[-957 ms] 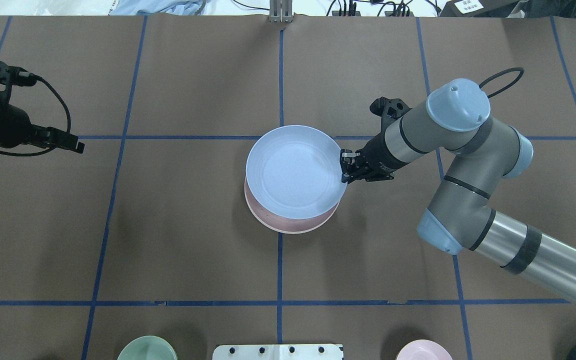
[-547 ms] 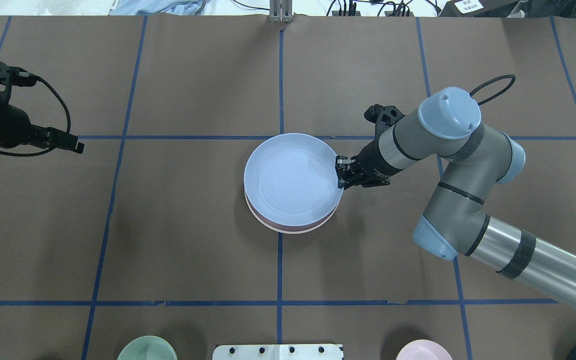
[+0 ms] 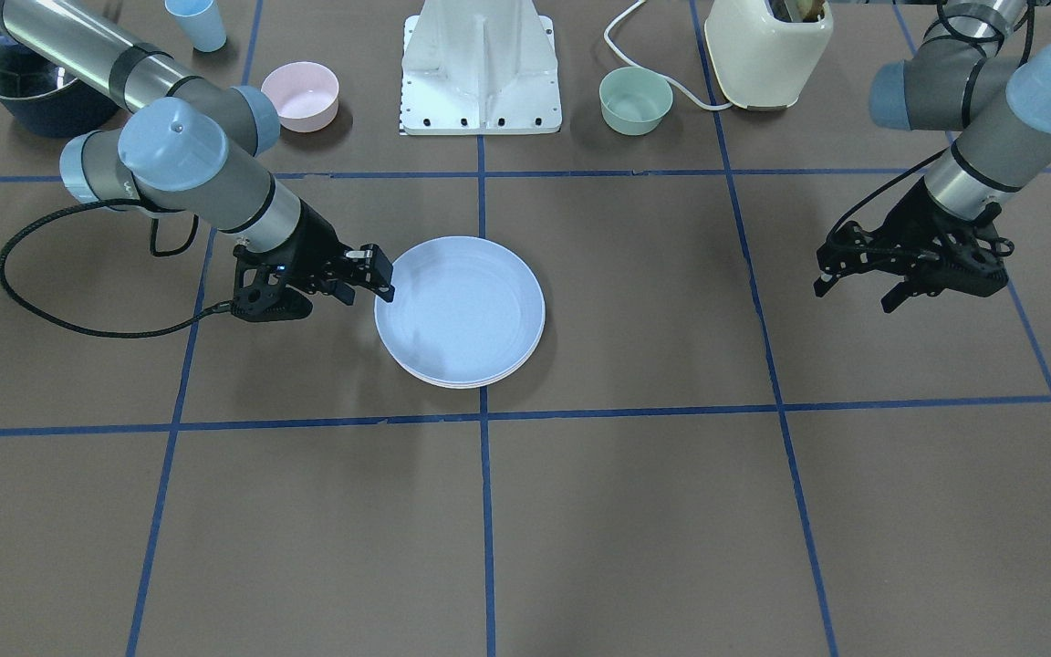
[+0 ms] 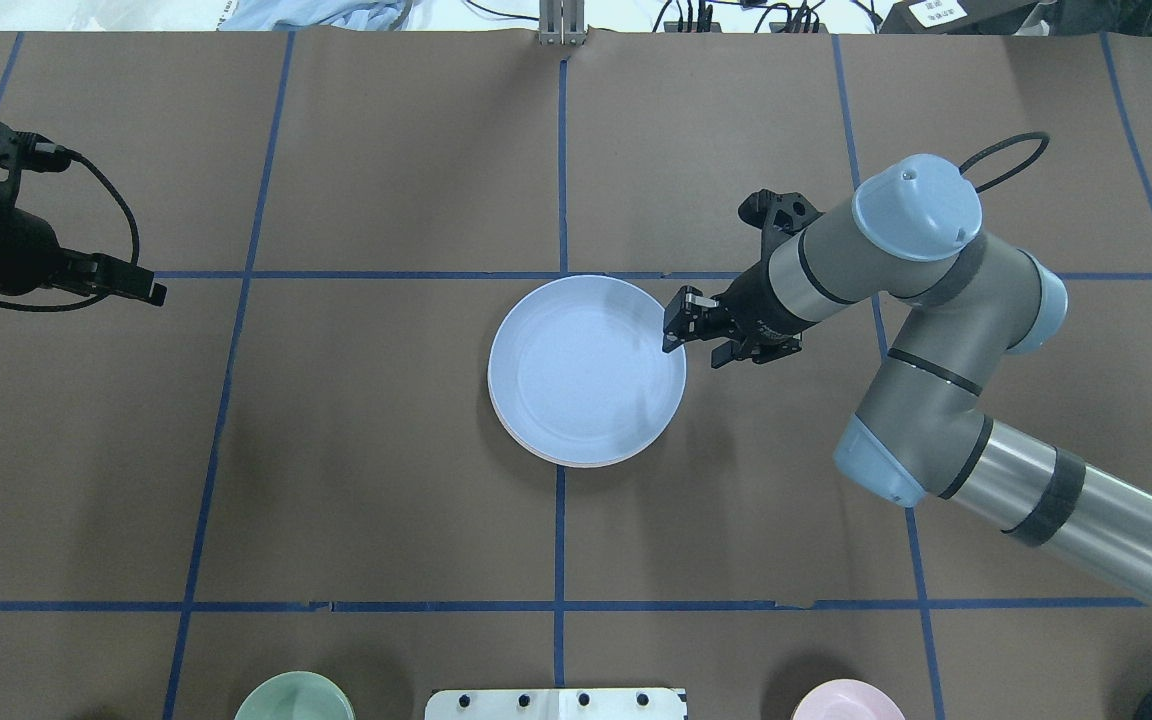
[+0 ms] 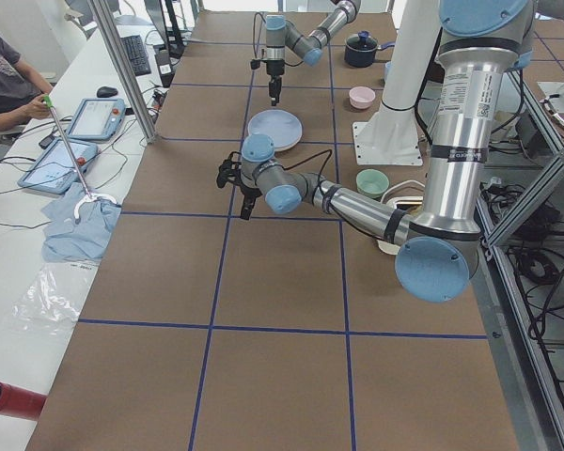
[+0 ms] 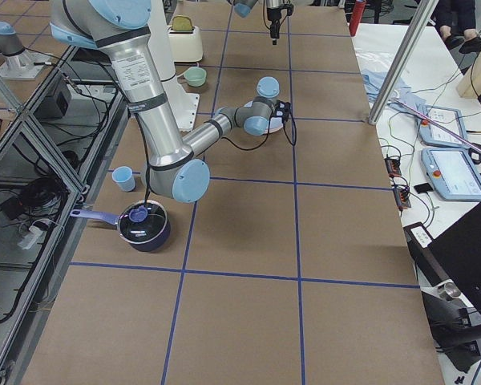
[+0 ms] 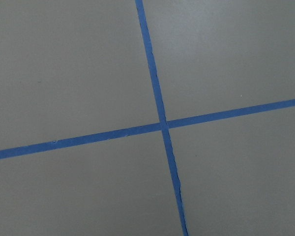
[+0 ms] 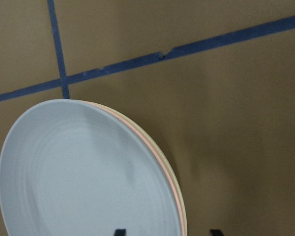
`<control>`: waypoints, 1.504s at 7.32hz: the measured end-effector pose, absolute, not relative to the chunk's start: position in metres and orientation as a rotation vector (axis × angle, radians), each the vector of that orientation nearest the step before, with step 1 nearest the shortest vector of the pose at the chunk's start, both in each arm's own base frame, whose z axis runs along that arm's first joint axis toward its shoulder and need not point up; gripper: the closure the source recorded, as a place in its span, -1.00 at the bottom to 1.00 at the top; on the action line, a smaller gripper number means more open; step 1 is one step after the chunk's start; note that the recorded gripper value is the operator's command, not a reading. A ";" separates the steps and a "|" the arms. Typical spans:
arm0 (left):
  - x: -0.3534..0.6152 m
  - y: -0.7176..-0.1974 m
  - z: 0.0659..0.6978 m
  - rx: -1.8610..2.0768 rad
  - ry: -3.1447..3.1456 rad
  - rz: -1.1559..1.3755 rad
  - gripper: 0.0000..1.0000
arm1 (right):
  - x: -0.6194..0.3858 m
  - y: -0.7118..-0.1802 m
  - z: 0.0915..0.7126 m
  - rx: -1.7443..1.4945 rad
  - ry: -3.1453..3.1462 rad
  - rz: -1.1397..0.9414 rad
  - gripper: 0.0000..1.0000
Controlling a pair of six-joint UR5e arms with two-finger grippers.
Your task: Stack three plates with pink and blue
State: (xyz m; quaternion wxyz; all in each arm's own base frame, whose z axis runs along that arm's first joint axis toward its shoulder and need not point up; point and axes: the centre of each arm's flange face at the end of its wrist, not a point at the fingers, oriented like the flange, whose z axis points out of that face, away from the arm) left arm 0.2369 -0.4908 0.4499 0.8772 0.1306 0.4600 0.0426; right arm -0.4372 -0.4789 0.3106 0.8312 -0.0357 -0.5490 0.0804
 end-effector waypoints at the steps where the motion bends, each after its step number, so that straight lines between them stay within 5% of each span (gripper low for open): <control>1: 0.221 -0.491 0.461 0.289 0.939 0.103 -0.99 | -0.405 -0.498 0.317 -0.094 -1.135 0.212 -1.00; 3: 0.166 -0.498 0.492 0.338 0.846 0.175 -0.99 | -0.332 -0.537 0.347 -0.085 -1.054 0.214 -1.00; 6: 0.069 -0.509 0.531 0.371 0.694 0.286 -1.00 | -0.198 -0.567 0.479 0.047 -0.860 -0.023 -1.00; 9: -0.028 -0.493 0.592 0.380 0.605 0.314 -1.00 | -0.065 -0.563 0.621 0.079 -0.743 -0.242 -1.00; 11: -0.045 -0.484 0.632 0.316 0.621 0.191 -1.00 | -0.016 -0.542 0.664 0.078 -0.733 -0.235 -1.00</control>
